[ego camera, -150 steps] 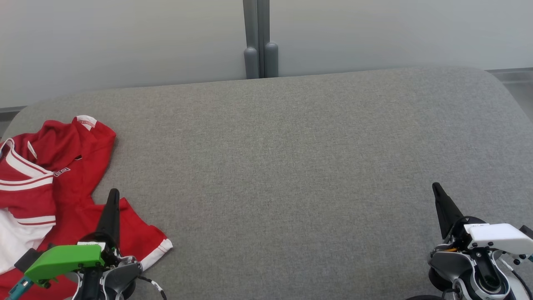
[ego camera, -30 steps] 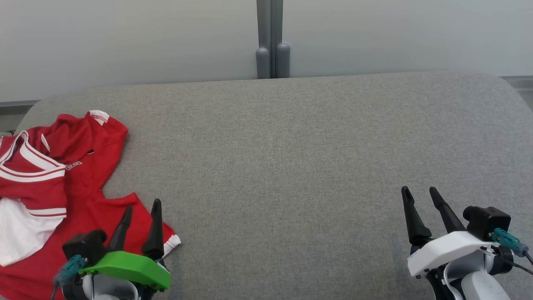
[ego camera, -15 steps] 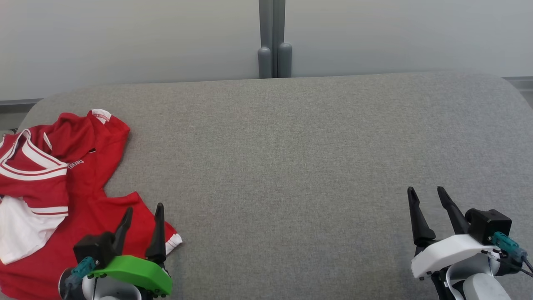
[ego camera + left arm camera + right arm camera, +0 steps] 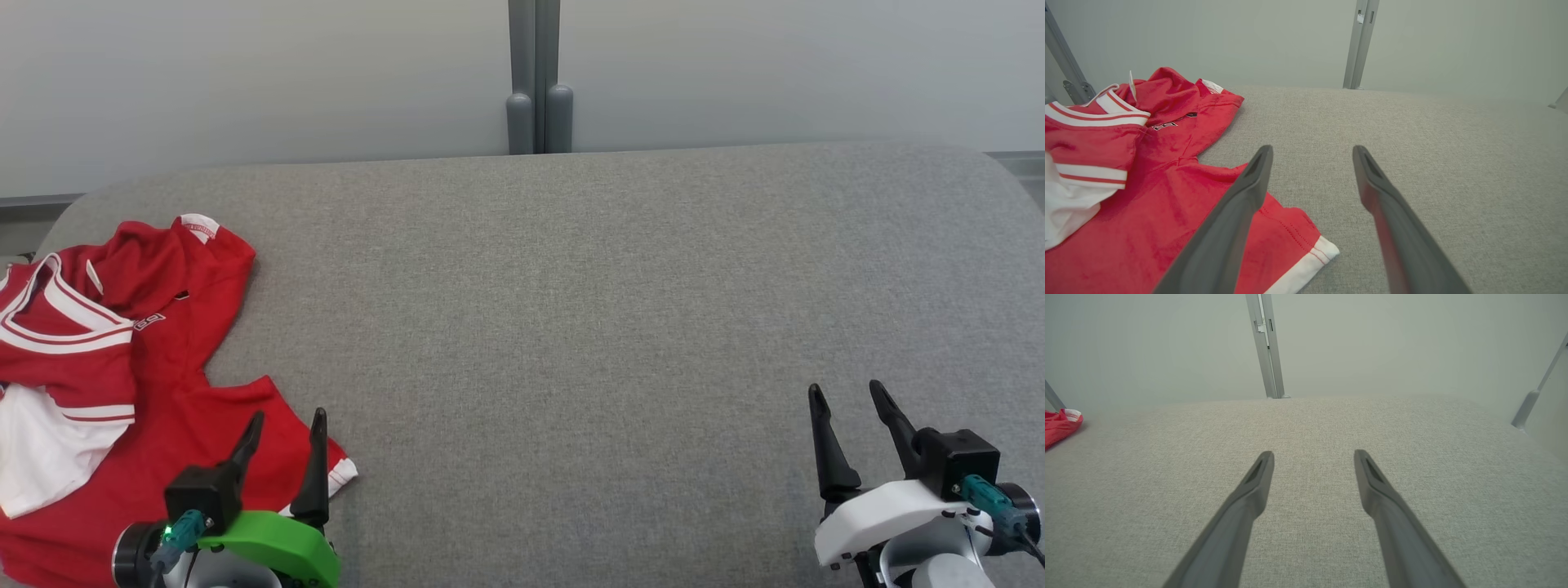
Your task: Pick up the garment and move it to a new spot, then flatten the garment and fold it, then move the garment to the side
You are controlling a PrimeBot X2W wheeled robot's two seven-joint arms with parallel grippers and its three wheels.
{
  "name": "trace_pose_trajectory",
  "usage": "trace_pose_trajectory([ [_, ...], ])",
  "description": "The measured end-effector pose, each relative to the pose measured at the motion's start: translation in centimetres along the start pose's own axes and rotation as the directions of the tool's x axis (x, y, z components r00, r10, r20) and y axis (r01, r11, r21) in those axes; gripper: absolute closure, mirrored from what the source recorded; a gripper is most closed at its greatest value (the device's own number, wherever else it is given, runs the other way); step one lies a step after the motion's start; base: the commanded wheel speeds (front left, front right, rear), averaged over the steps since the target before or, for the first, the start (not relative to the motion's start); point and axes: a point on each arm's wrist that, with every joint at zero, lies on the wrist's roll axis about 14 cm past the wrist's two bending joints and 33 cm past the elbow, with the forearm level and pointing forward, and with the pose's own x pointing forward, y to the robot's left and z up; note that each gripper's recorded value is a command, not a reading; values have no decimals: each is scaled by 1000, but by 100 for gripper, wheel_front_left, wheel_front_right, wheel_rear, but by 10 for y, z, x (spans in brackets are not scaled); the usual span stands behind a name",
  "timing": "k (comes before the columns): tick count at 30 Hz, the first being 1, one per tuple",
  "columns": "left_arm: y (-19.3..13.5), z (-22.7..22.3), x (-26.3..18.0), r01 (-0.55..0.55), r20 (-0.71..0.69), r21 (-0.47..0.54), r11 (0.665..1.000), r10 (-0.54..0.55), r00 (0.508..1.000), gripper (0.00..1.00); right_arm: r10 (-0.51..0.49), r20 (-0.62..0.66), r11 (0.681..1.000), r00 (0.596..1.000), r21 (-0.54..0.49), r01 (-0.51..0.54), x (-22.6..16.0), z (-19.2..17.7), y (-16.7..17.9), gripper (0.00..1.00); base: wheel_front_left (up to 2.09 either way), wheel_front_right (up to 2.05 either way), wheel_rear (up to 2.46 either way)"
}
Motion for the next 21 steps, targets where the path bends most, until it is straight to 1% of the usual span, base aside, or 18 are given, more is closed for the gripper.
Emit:
trace_pose_trajectory([
  [10, -2, -3, -2, 15, -4, 72, 997, -14, 1000, 0, 10, -5, 997, 1000, -71, -10, -4, -3, 0, 0, 0, 0, 0],
  [17, 3, -10, -6, -1, -15, 75, 997, 2, 1000, 0, 14, 7, 994, 1000, -113, -13, -6, -1, 0, 0, 0, 0, 0],
  [21, 4, -12, -7, -1, -18, 96, 995, 2, 1000, 0, 13, 14, 991, 1000, -131, -11, -5, 0, -1, 0, 0, 0, 0],
])
